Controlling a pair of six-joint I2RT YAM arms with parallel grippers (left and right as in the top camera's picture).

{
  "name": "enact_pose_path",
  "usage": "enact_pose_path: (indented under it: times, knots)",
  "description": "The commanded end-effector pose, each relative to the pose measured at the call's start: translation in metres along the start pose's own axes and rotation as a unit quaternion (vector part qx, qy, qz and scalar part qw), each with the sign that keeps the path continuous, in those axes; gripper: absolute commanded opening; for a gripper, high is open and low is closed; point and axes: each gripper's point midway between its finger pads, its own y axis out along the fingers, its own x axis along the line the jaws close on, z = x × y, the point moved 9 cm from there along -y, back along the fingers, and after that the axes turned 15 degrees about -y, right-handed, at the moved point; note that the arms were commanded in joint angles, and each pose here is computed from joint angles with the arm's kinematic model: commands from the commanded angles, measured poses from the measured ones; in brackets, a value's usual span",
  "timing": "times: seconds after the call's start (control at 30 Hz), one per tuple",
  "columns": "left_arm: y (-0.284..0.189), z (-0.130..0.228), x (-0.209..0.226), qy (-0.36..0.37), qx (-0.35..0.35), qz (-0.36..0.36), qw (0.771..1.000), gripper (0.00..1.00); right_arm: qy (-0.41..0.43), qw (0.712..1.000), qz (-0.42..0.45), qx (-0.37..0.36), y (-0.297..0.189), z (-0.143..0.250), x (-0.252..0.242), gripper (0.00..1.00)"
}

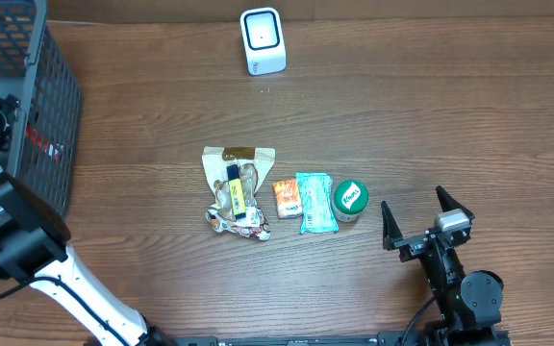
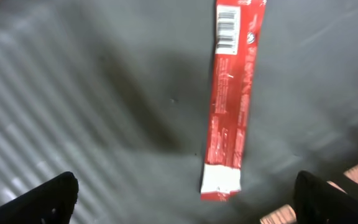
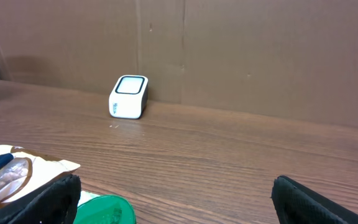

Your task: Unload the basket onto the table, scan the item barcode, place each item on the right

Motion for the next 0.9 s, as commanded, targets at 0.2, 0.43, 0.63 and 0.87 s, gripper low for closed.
enact_pose_path:
  times: [0.2,0.43,0.63,0.87]
  knots:
    - [0.051,0.006,-0.008,-0.003,0.024,-0.017,1.000,0.88,0.000,1.000,0.001,0.000,0.000,0.003,0.001,1.00]
    - [0.087,0.012,-0.010,0.002,0.040,-0.030,0.999,0.92,0.000,1.000,0.001,0.000,0.000,0.003,0.001,1.00]
    - [0.094,0.014,-0.007,0.027,0.047,-0.038,0.998,0.41,0.000,1.000,0.001,0.000,0.000,0.003,0.001,1.00]
    - [0.094,0.021,-0.001,0.031,0.069,-0.056,0.996,0.05,0.000,1.000,0.001,0.000,0.000,0.003,0.001,1.00]
